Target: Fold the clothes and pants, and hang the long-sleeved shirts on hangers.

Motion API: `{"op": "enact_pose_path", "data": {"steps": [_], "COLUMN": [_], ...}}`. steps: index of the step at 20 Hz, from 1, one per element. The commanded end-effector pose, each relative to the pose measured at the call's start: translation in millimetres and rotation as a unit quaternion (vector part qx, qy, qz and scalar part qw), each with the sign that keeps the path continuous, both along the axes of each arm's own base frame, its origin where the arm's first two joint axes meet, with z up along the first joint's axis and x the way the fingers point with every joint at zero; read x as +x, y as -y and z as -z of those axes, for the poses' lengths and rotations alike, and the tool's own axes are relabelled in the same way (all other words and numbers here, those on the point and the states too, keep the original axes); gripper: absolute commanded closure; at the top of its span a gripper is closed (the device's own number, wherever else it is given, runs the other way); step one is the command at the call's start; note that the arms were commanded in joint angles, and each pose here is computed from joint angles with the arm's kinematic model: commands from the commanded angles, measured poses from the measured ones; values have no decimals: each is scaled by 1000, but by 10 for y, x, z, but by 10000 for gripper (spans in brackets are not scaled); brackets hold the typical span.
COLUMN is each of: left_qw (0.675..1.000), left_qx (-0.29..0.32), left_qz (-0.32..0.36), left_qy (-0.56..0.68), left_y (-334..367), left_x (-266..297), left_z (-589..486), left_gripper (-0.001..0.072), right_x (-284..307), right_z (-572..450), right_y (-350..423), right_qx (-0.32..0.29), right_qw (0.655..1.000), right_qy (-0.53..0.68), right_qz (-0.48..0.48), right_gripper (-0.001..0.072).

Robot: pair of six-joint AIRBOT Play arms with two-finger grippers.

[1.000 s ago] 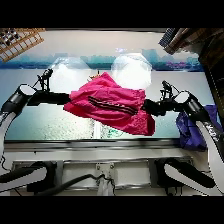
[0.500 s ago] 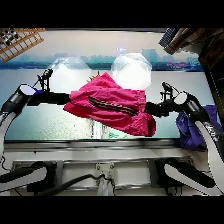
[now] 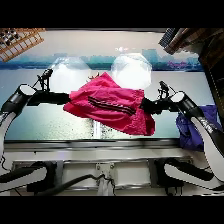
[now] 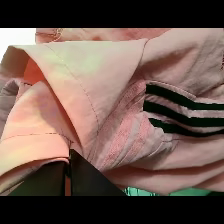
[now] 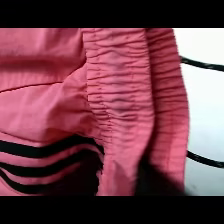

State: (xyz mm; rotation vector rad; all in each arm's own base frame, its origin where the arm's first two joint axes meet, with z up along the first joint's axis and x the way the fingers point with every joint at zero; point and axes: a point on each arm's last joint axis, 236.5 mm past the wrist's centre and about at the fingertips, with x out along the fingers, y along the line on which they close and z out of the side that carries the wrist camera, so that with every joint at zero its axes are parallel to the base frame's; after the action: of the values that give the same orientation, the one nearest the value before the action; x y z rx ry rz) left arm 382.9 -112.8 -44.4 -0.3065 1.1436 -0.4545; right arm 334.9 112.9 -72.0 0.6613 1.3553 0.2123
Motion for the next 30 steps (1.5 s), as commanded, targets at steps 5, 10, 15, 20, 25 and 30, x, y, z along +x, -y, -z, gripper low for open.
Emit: {"op": "enact_pose_path", "data": {"steps": [5, 10, 15, 20, 25, 30], "left_qw": [999, 968, 891, 810, 745, 739], "left_qx": [-6, 17, 61, 158, 218, 205], "left_qz": [-29, -65, -74, -88, -102, -93], "left_qy": [42, 242, 443, 558, 622, 635], "left_y": [-275, -634, -719, -843, -878, -804], "left_x": [90, 306, -86, -767, -1378, -1377], "left_z": [-442, -2127, -3973, -5017, -5672, -5806], "left_gripper": [703, 704, 704, 705, 707, 706], "right_x": [228, 357, 20, -635, -1300, -1514], "right_z": [-861, -2584, -4028, -4851, -5197, -5012], "right_y": [-360, -460, -496, -507, -532, -330], "right_qx": [86, 84, 74, 69, 93, 75], "right_qw": [991, 951, 889, 836, 814, 853], "right_qy": [92, 283, 439, 534, 566, 515], "right_qz": [-39, -94, -108, -105, -86, -22], "right_gripper": [679, 679, 679, 679, 679, 679]}}
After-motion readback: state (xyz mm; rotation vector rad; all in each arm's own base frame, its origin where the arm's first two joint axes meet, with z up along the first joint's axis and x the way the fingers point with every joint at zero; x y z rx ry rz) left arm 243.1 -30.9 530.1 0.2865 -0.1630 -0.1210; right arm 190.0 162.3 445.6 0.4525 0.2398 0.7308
